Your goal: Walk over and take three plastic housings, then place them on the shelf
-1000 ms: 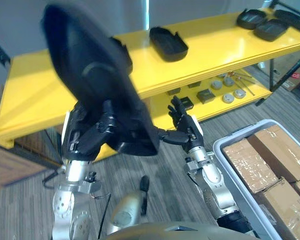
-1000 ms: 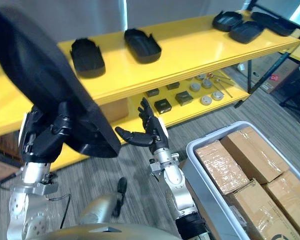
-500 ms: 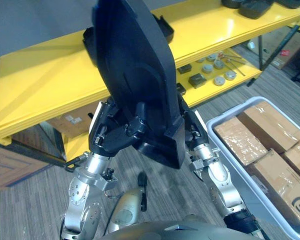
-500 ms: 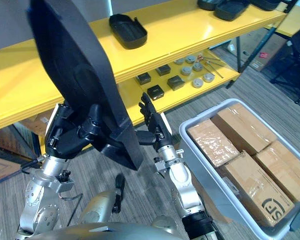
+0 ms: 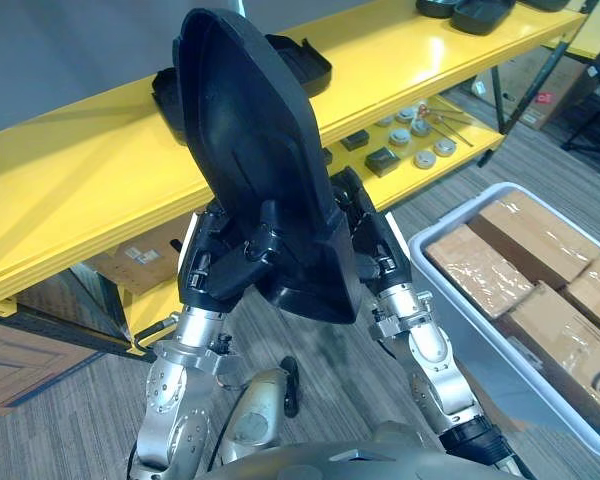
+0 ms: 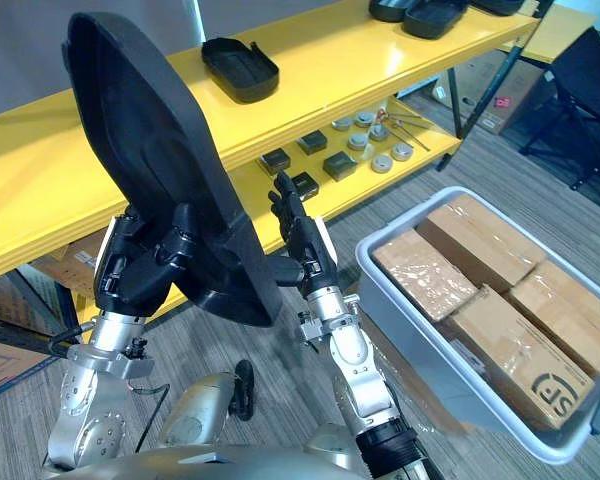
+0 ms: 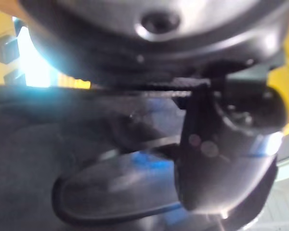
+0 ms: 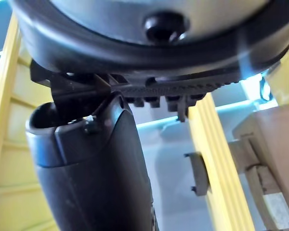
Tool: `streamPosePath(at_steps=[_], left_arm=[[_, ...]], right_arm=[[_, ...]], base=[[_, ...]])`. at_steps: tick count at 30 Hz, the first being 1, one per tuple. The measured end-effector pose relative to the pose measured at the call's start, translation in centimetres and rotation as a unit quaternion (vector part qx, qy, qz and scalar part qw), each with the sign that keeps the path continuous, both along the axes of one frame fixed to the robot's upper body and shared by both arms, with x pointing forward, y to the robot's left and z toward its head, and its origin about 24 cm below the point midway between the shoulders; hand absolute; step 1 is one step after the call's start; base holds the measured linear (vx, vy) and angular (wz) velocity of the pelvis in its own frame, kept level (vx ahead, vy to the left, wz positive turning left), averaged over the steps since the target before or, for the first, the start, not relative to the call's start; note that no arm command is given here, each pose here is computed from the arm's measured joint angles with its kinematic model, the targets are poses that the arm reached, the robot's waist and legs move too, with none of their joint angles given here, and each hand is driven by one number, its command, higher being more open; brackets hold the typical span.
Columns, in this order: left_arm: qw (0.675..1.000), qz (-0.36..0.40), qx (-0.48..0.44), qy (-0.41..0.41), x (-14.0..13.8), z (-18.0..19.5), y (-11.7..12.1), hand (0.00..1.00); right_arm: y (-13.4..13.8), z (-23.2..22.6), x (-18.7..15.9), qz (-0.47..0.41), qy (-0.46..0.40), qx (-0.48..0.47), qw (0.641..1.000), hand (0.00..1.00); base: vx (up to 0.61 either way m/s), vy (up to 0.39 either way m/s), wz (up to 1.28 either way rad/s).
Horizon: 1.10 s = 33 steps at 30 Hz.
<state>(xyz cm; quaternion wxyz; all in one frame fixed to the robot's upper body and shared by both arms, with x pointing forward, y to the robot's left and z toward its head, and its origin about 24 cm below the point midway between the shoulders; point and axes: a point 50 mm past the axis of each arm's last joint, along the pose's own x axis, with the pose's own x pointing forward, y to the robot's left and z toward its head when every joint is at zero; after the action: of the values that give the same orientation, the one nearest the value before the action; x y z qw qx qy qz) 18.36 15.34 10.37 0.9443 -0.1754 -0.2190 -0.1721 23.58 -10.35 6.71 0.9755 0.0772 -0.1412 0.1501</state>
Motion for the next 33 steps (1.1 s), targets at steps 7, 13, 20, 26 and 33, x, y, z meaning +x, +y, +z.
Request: streamPosePath(at_steps=[7,13,20,26,33], left_arm=[[0.998,0.047,0.023,-0.024,-0.1,1.1,2.4,0.0],[0.998,0.055,0.006,-0.022,0.5,1.4,2.0,0.0],[0.996,0.086,-0.02,-0.023,0.6,1.5,2.7,0.0],[0.999,0.03,-0.027,-0.015,1.9,0.6,1.1,0.0],[0.999,0.03,-0.033,0.013,1.8,0.2,0.7,0.0]], right_arm=[[-0.5,0.0,-0.1,-0.041,-0.003,0.006,0.999,1.0],[-2.8,2.7,0.5,-0.096,-0.072,-0.014,0.993,1.0],[-8.1,8.6,1.1,-0.187,-0.213,-0.039,0.958,1.0],[-9.5,9.3,0.8,-0.223,-0.226,-0.025,0.948,1.0],[-8.7,7.2,-0.1,-0.205,-0.182,0.017,0.961,1.0]], base=[[0.21,0.219,0.28],[0.25,0.118,0.7],[0.23,-0.036,1.19],[0.15,0.005,0.92],[0.08,0.048,0.14]])
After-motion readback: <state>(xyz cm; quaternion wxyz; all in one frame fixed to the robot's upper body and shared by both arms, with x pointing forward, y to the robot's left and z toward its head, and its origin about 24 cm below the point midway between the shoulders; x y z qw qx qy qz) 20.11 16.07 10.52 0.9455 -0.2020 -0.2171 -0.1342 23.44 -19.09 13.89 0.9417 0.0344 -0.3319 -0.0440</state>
